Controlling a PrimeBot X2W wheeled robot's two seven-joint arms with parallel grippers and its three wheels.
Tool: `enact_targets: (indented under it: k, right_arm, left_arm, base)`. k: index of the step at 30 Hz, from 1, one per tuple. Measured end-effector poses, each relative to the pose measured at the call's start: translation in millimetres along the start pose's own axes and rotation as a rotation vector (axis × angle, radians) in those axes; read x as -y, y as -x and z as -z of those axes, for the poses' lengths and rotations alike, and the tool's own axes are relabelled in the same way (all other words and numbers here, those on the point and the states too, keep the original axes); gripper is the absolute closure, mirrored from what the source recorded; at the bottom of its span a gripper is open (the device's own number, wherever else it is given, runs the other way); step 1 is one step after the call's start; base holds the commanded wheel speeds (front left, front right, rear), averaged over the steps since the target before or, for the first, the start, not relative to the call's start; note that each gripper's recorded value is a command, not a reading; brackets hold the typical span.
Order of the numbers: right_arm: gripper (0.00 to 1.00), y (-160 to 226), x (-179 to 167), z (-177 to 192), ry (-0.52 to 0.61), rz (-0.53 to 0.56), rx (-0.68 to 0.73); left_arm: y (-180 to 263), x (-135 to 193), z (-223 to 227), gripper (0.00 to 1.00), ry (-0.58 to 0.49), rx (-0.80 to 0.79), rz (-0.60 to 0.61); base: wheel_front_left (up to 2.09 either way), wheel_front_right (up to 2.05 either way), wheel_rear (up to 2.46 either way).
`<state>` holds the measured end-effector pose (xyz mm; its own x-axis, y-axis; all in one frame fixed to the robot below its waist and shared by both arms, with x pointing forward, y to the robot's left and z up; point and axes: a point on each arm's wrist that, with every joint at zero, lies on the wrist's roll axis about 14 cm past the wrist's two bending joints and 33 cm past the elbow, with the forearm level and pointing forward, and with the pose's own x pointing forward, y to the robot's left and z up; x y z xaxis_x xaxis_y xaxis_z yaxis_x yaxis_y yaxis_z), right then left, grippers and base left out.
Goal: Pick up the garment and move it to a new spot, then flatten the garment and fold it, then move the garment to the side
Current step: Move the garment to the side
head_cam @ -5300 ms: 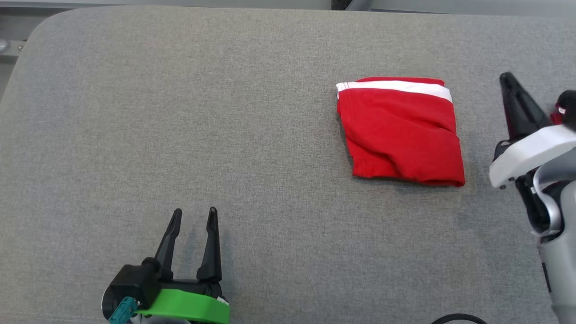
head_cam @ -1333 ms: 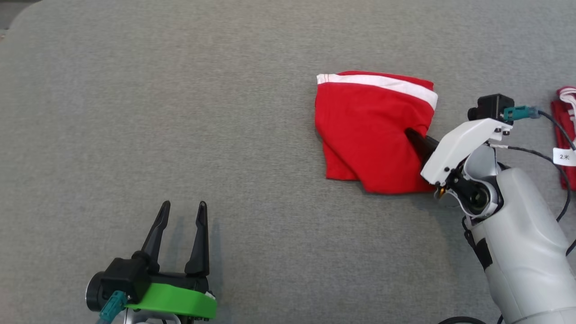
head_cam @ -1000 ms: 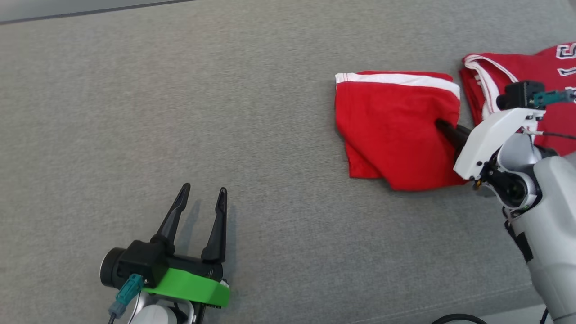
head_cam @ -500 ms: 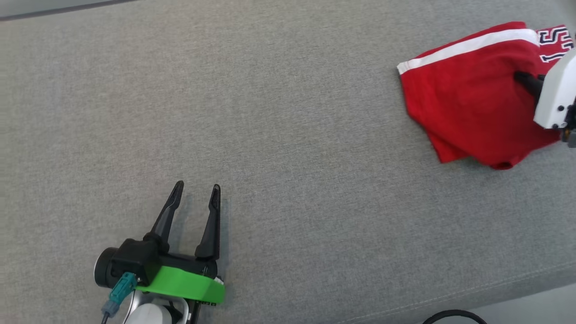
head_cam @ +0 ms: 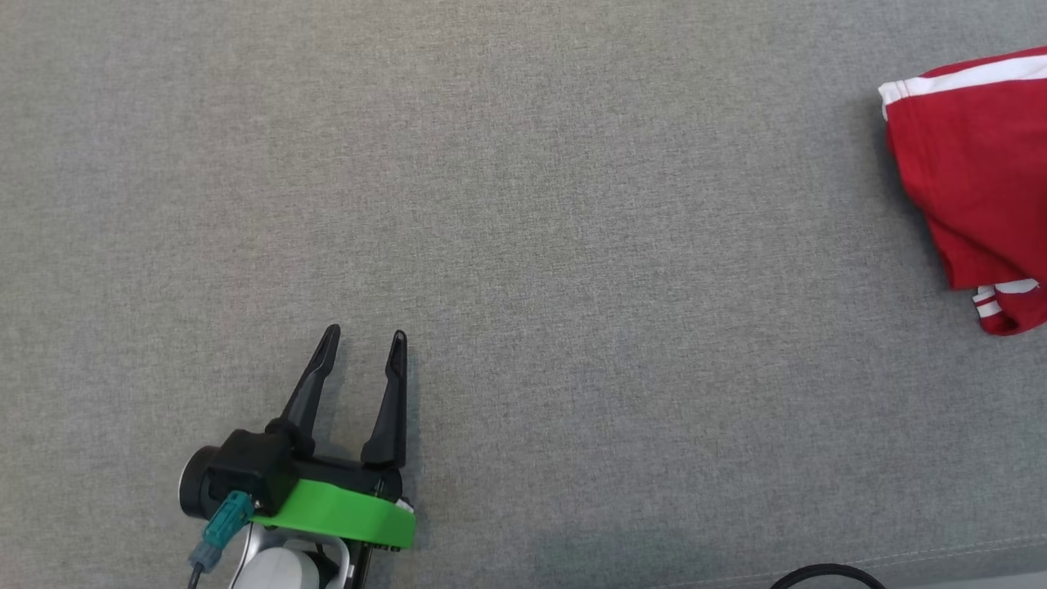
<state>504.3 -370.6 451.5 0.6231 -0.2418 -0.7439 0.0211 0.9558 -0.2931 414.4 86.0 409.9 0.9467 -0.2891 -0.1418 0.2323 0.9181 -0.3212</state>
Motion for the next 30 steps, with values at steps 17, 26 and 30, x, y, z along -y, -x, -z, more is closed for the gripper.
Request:
enact_targets:
  k: [17, 26, 30]
  right_arm:
    - [0.00, 61, -15, -39, -0.160, 0.024, 0.681]
    - [0.00, 117, -54, 24, -0.269, -0.019, 0.882]
    - [0.00, 125, -95, 58, -0.207, -0.080, 0.859]
  left_arm:
    - [31, -7, -16, 0.00, 0.000, 0.034, -0.064]
    - [67, -34, -15, 0.00, -0.036, 0.024, -0.185]
    - [81, -42, -19, 0.00, -0.054, 0.034, -0.223]
  base:
    - [0.00, 0.00, 0.00]
    - [0.00, 0.00, 0.00]
    - [0.00, 0.00, 0.00]
